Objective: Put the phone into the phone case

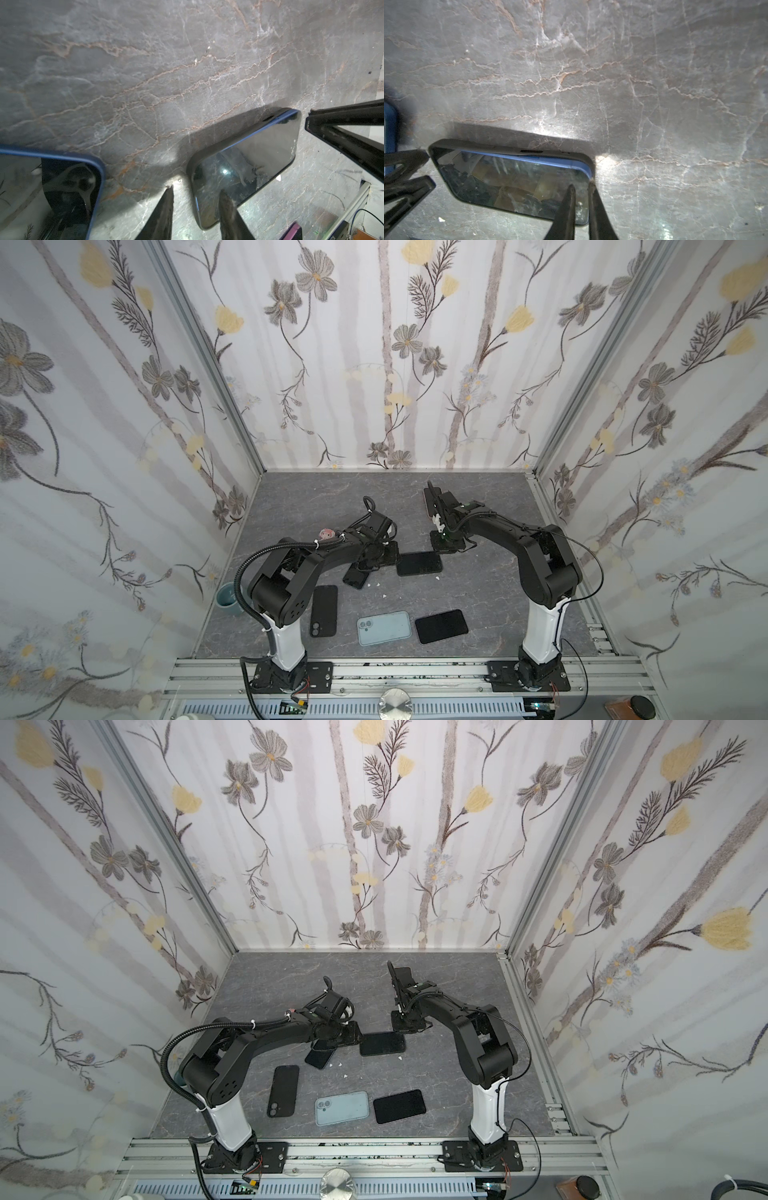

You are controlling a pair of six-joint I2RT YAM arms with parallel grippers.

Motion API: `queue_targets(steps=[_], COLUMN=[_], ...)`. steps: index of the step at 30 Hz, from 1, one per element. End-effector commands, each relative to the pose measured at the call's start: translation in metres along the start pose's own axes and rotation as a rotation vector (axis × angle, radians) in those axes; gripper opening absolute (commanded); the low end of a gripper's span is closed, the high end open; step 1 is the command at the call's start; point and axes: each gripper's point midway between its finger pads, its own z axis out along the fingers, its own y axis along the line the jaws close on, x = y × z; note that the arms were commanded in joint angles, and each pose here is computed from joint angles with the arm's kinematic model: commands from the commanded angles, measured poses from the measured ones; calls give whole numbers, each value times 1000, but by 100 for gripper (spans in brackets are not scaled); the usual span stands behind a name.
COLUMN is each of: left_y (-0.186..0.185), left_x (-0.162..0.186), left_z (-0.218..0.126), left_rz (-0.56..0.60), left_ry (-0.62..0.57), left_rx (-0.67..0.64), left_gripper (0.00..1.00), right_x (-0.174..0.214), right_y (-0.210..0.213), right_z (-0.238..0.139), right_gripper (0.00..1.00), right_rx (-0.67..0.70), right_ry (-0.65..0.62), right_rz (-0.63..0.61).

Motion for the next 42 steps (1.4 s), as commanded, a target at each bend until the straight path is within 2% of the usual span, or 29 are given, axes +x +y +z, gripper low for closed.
queue_targets(steps=[1,17,32,37,42], left_y=[3,10,10,9,0], left_x=[-3,3,5,3,-6], left_z=[2,9,10,8,2], left_rz=[13,10,9,11,18], left_ry=[-6,13,22,14,-7], left_rx=[-14,-30,-28,-27,-12], left_gripper=[35,33,32,32,32], right_x=[1,22,41,37,19], right_y=[-5,-28,-35,-32,-19], right_z=[4,26,53,48,28], right_gripper=[14,14,13,13,16], right_rx=[31,140,126,114,78], right_ry=[7,105,190,173,106], right_rz=[-11,5,38,36,9])
